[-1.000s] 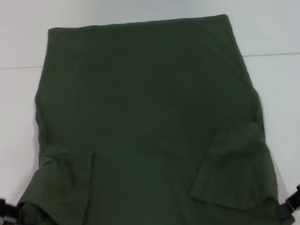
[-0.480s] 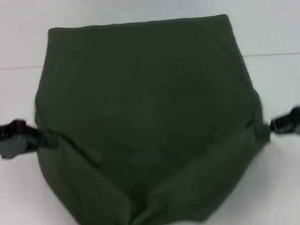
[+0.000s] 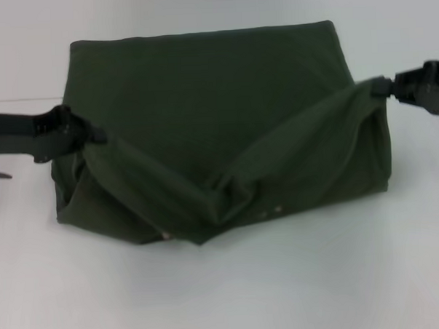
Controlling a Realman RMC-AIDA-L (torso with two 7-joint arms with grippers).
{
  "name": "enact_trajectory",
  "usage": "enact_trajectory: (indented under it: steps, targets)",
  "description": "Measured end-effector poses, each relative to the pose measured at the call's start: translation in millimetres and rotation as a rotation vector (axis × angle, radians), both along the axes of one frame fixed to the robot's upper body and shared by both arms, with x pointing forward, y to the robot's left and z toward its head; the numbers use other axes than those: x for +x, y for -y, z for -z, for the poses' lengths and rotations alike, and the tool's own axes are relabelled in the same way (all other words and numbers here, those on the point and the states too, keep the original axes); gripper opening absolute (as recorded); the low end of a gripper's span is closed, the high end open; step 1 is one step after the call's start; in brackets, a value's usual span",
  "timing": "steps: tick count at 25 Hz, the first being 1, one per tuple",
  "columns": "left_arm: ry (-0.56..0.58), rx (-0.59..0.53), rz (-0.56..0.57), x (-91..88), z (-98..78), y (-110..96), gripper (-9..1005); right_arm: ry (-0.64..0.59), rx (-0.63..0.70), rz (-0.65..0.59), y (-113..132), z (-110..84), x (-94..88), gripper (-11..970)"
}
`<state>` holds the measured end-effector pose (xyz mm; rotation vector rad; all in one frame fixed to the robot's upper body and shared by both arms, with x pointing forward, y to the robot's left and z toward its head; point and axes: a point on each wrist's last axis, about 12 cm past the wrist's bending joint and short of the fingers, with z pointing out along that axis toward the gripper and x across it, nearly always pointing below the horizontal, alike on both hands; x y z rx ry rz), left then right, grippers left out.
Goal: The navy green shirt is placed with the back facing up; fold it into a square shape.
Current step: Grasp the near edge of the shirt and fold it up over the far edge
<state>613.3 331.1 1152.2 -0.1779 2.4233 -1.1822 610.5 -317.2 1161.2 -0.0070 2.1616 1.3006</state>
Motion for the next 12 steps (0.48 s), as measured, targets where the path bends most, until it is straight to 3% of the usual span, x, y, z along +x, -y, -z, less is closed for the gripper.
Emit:
enact_trajectory:
  steps: [12]
  targets:
    - [0.107, 0.067, -0.181, 36.7, -14.4, 2.4, 20, 0.136, -0.004, 0.275, -11.5, 5.9, 35.6, 26]
